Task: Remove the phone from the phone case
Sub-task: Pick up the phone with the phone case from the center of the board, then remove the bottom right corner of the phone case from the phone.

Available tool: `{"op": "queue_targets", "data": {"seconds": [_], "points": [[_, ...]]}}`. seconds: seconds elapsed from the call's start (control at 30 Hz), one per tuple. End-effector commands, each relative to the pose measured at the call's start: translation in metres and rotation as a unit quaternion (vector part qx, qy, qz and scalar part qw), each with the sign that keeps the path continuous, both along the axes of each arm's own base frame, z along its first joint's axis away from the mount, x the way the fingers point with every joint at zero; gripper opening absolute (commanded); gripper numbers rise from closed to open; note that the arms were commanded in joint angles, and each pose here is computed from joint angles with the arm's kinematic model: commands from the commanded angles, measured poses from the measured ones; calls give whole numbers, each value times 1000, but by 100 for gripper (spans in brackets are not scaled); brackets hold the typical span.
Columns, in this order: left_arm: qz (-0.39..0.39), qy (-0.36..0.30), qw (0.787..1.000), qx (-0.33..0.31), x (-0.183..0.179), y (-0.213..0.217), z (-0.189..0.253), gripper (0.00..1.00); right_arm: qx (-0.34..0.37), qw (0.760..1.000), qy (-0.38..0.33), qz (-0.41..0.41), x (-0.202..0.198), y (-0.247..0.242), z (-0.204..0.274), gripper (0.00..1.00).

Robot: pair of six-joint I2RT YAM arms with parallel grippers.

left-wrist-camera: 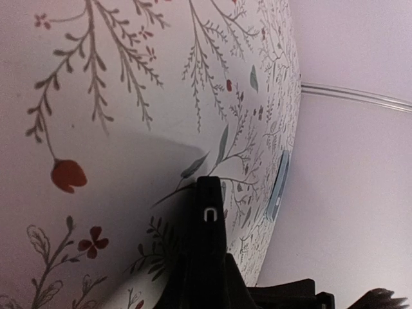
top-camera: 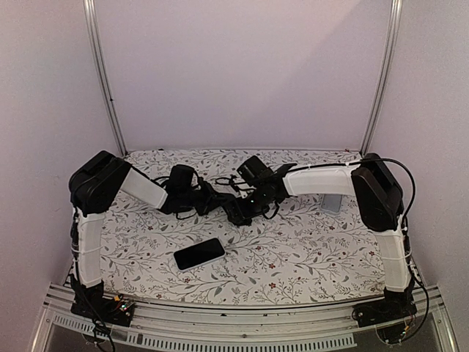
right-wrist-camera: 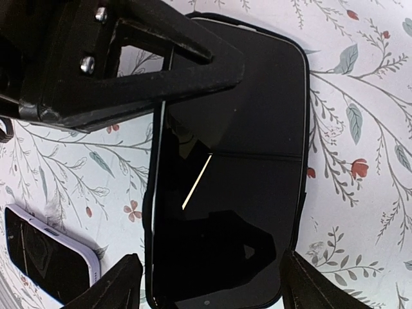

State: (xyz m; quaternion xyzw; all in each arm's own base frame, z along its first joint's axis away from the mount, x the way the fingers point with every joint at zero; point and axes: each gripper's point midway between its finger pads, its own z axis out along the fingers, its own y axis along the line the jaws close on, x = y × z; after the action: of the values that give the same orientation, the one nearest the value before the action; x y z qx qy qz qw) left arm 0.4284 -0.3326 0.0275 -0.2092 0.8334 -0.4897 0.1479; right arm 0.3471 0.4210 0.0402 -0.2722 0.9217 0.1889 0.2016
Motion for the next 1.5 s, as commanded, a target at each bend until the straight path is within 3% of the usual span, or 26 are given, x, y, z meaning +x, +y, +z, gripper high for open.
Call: {"op": "queue_targets", "data": {"seconds": [0.0,0.33,0.6,0.97,1.17,1.47], "points": [[-8,-4,1000,13,-5,-1,-4,0,-1,1000,10,1,-8,-1,1,52],[-26,-150,987,-54,14,13,89,0,58,994,-75,-49,33,-5,79,86],[-48,-237,966,-95,7,31,160,0,187,976,-109,-16,34,4,155,99],[-83,-346,921,-157,-21,51,245,0,362,924,-104,69,13,-4,235,99],[-98,-379,903,-180,-37,54,274,0,401,906,-79,110,-6,-6,245,95],[-116,-418,871,-229,-60,57,313,0,446,872,-62,195,-43,-6,266,75]]}}
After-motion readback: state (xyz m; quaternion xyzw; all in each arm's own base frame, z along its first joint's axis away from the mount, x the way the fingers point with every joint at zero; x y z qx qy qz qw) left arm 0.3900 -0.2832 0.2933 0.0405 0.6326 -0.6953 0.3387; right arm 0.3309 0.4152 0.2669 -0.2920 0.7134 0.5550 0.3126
